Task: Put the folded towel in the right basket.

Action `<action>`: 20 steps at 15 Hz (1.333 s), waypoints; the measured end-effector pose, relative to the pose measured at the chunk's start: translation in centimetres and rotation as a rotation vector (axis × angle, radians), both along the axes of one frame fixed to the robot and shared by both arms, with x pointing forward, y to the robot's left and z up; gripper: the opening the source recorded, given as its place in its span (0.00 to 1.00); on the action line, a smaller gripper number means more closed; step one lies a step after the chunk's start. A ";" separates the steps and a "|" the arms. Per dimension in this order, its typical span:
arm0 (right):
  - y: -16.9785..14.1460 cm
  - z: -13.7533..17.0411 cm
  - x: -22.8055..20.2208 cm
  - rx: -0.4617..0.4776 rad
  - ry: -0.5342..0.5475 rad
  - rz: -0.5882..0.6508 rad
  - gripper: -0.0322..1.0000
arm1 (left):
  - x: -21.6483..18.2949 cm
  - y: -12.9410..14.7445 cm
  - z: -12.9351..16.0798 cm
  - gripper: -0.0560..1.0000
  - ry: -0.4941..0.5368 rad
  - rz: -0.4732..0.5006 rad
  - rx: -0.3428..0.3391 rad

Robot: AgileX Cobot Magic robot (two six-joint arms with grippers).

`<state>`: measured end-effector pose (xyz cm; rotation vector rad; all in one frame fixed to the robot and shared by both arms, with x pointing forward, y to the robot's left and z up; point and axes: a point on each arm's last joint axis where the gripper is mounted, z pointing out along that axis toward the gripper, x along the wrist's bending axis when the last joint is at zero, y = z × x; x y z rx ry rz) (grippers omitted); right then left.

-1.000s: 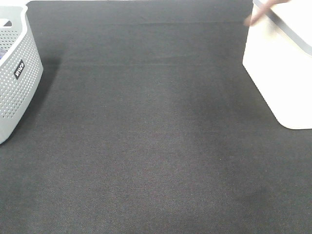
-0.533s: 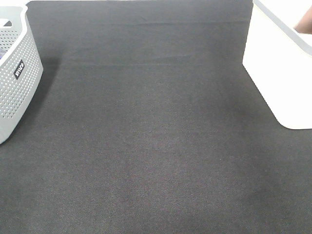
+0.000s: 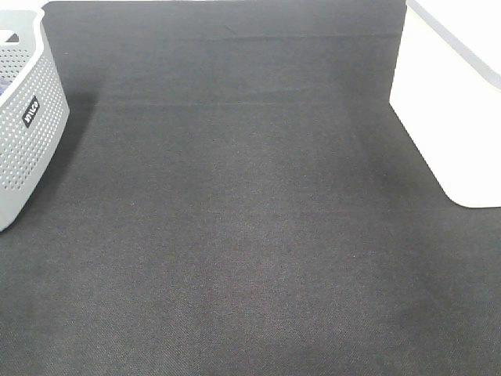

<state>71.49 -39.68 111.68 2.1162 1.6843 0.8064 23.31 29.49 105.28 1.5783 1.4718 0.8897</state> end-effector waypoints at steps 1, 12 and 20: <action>0.0 0.0 0.0 0.002 0.000 -0.003 0.60 | 0.0 0.0 0.0 0.88 0.000 0.000 0.000; 13.2 6.0 -2.4 -0.092 -0.121 0.249 0.67 | 0.0 0.0 0.0 0.88 0.000 0.001 0.001; 13.6 6.6 -11.2 -0.129 0.014 0.262 0.66 | 0.0 0.0 0.0 0.88 0.000 0.001 0.001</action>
